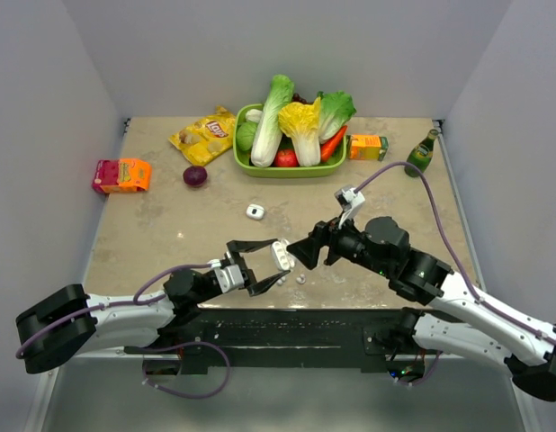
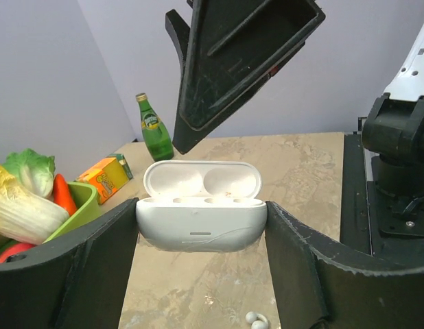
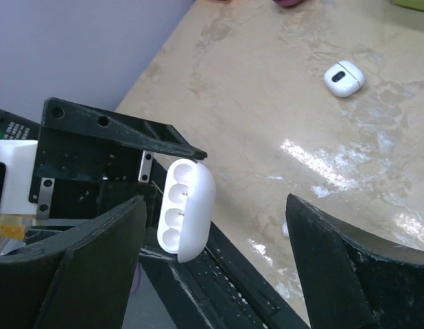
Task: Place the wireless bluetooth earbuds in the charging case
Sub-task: Open the charging case, then adjust the charging case.
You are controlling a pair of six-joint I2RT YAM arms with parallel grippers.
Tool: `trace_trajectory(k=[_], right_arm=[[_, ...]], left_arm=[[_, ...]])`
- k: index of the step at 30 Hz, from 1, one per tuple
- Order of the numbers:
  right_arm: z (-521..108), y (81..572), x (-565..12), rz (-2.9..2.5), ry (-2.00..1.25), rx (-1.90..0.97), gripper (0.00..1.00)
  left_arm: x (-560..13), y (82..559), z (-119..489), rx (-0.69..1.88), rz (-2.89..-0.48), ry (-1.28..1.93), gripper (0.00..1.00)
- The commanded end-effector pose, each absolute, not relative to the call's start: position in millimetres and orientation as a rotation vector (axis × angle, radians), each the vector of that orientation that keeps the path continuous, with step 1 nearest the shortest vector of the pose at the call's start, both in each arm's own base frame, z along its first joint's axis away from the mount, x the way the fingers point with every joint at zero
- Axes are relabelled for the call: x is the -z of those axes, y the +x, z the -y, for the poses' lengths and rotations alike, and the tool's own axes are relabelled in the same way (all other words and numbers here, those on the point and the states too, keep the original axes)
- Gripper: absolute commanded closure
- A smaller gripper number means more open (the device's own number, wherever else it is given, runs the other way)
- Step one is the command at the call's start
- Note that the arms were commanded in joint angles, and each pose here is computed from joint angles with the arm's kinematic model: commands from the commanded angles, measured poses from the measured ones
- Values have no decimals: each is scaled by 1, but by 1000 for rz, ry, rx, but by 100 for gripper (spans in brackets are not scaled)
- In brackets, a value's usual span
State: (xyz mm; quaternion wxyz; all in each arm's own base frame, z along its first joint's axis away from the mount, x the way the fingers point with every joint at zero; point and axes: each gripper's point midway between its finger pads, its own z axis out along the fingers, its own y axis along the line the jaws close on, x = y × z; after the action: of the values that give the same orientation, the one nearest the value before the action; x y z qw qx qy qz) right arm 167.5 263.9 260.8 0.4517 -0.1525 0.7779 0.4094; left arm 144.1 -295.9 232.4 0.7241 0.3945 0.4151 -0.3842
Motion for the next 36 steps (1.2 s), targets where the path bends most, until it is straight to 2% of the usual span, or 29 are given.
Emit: trace_trajectory(k=[1, 10, 18, 27, 36], right_arm=[[-285, 165, -276, -1867, -341, -1165, 16], [-294, 170, -260, -1919, -348, -1153, 30], [-285, 175, -252, -1941, -303, -1101, 36], [-285, 173, -252, -1930, -307, -1117, 53], [-289, 171, -257, -1914, -331, -1143, 64]], left_arm=[[-314, 135, 274, 827, -639, 681, 100], [-318, 134, 273, 823, -631, 672, 100], [-321, 132, 268, 816, -617, 660, 100], [-322, 132, 267, 810, -618, 657, 100], [-321, 132, 268, 813, -617, 656, 100]])
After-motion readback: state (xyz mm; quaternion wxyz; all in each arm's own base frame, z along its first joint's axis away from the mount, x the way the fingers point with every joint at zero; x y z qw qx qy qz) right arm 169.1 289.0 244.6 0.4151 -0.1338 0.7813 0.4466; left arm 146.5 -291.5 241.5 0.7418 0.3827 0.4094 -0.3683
